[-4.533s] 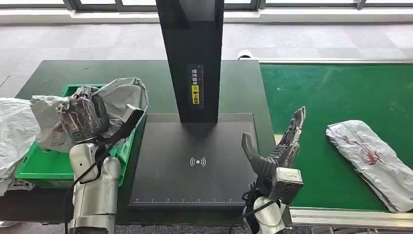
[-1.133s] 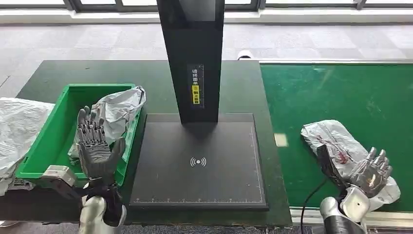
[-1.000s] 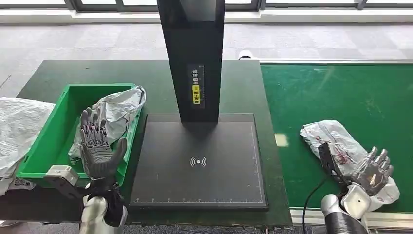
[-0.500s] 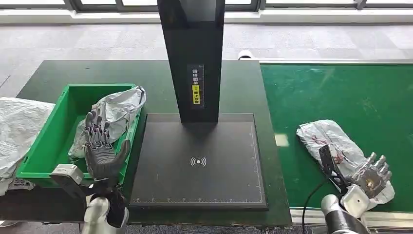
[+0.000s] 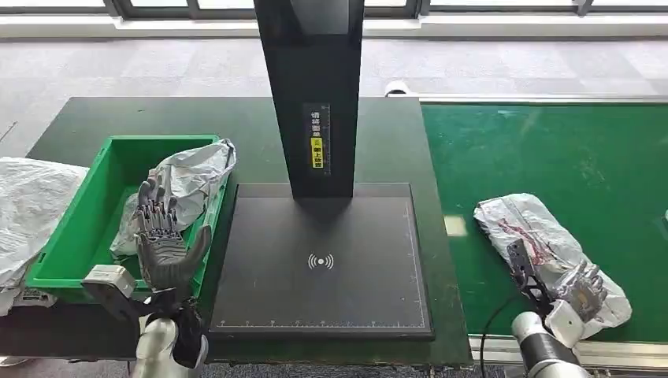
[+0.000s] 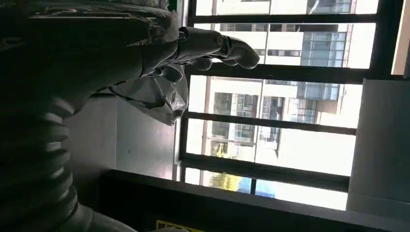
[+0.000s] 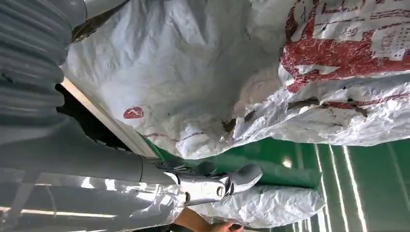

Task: Moved the parcel from conveyor to table for the left to box.

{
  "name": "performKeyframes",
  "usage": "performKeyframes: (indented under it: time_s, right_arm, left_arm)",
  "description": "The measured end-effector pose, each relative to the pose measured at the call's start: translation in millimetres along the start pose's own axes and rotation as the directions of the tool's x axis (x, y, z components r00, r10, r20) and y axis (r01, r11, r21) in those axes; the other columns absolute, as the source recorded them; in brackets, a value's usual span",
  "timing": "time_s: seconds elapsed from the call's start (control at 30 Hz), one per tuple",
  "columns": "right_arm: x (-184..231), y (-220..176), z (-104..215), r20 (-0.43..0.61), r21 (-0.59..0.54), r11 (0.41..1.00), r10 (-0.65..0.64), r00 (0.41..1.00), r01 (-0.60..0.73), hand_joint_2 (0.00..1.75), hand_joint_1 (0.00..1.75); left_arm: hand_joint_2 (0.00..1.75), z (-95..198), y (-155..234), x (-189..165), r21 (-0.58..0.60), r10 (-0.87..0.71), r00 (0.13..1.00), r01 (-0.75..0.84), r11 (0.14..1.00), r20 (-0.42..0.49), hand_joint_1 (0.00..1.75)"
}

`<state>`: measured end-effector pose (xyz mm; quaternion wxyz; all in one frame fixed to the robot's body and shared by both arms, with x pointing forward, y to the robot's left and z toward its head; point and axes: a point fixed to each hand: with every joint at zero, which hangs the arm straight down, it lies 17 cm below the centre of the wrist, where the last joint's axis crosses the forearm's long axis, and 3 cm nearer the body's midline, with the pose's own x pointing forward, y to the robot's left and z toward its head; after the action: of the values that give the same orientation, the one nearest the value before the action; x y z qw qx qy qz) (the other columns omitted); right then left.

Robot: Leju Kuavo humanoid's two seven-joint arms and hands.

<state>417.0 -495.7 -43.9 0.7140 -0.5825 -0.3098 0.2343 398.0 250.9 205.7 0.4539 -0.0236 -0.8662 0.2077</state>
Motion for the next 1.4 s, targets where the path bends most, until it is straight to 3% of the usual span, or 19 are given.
performKeyframes:
  time_s: [0.23,0.5,0.77,0.8,0.83,1.2,1.4]
  right_arm:
    - [-2,11,1,-0.033,0.065,0.998,-0.007,0.999,0.009,1.75,0.00]
    - [-22,29,5,-0.141,0.162,0.985,-0.044,0.989,0.067,1.75,0.02]
    - [-27,32,5,-0.173,0.179,0.979,-0.065,0.983,0.096,1.75,0.02]
    - [-28,33,5,-0.175,0.180,0.979,-0.065,0.982,0.097,1.75,1.34]
    - [-28,33,5,-0.177,0.182,0.978,-0.065,0.982,0.098,1.75,1.75]
    - [-30,37,7,-0.167,0.195,0.979,-0.033,0.985,0.066,1.75,1.75]
    - [-25,26,3,-0.125,0.141,0.989,-0.017,0.992,0.035,1.75,1.75]
  left_arm:
    - [1.75,2,-2,-2,-0.013,0.006,1.000,-0.006,1.000,-0.007,0.00]
    - [1.75,5,-7,-8,-0.039,0.011,1.000,-0.012,0.999,-0.024,0.00]
    - [1.75,8,-8,-15,-0.041,0.012,0.999,-0.014,0.999,-0.043,0.00]
    - [1.75,8,-8,-16,-0.040,0.012,0.999,-0.014,0.999,-0.044,0.00]
    - [1.75,9,-8,-16,-0.040,0.012,0.999,-0.014,0.999,-0.045,0.00]
    - [1.75,12,-9,-22,-0.050,0.007,0.998,-0.010,0.999,-0.062,0.00]
    - [1.75,13,-9,-24,-0.050,0.001,0.998,-0.004,0.999,-0.067,0.00]
